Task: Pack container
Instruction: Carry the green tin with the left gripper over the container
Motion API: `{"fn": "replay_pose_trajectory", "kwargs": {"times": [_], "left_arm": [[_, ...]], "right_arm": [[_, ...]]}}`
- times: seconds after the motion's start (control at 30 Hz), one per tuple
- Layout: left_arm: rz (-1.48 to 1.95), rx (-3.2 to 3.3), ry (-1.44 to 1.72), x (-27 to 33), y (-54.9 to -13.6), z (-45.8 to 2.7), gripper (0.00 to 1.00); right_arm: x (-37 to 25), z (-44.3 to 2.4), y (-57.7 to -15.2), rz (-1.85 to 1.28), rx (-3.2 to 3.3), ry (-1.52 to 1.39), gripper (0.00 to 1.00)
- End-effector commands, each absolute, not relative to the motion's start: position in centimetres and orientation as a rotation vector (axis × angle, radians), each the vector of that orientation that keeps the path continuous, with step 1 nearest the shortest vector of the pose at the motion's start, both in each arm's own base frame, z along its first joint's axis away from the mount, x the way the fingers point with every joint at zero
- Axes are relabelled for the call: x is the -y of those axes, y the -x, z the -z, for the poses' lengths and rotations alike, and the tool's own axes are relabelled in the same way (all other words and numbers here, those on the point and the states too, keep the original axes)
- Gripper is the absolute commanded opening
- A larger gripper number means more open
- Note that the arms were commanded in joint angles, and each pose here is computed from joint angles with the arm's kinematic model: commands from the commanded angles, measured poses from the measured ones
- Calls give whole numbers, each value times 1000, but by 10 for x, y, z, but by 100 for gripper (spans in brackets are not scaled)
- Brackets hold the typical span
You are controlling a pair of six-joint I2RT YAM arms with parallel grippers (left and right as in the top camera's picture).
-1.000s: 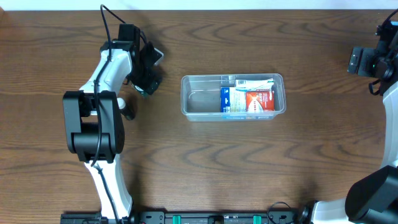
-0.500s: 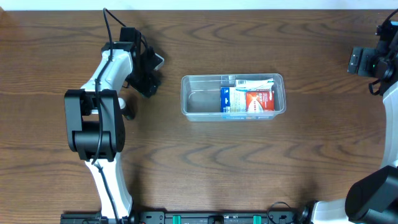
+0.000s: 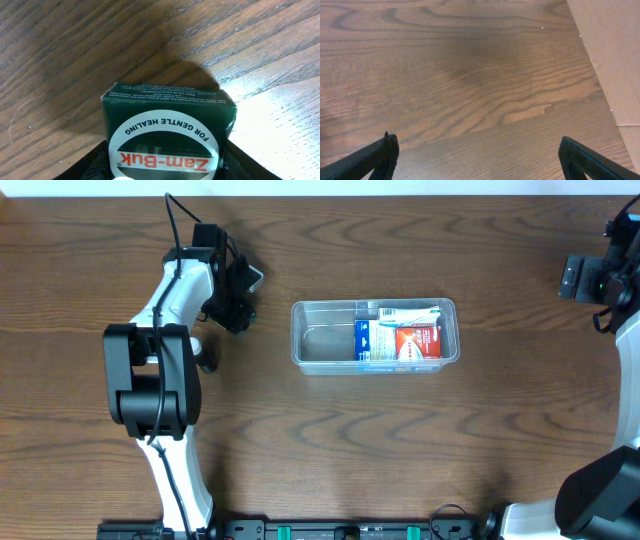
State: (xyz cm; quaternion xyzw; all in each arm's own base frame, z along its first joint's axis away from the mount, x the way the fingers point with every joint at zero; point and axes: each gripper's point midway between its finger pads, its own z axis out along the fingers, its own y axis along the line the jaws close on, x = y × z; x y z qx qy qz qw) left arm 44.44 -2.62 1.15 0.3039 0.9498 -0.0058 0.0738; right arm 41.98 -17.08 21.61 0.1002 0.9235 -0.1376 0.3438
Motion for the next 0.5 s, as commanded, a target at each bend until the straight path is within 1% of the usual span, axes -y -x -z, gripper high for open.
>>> {"fn": "replay_pose_trajectory", "kwargs": {"times": [0.0, 0.23, 0.47], "left_arm": [[17, -2813, -896, 37, -449, -30, 54], [5, -2701, -825, 65, -452, -89, 53], [7, -2537, -934, 111, -430, -158, 53]], "right_arm": [[174, -219, -420, 361, -2390, -285, 99], [174, -219, -420, 361, -2390, -285, 99], [174, -219, -420, 361, -2389, -285, 99]]}}
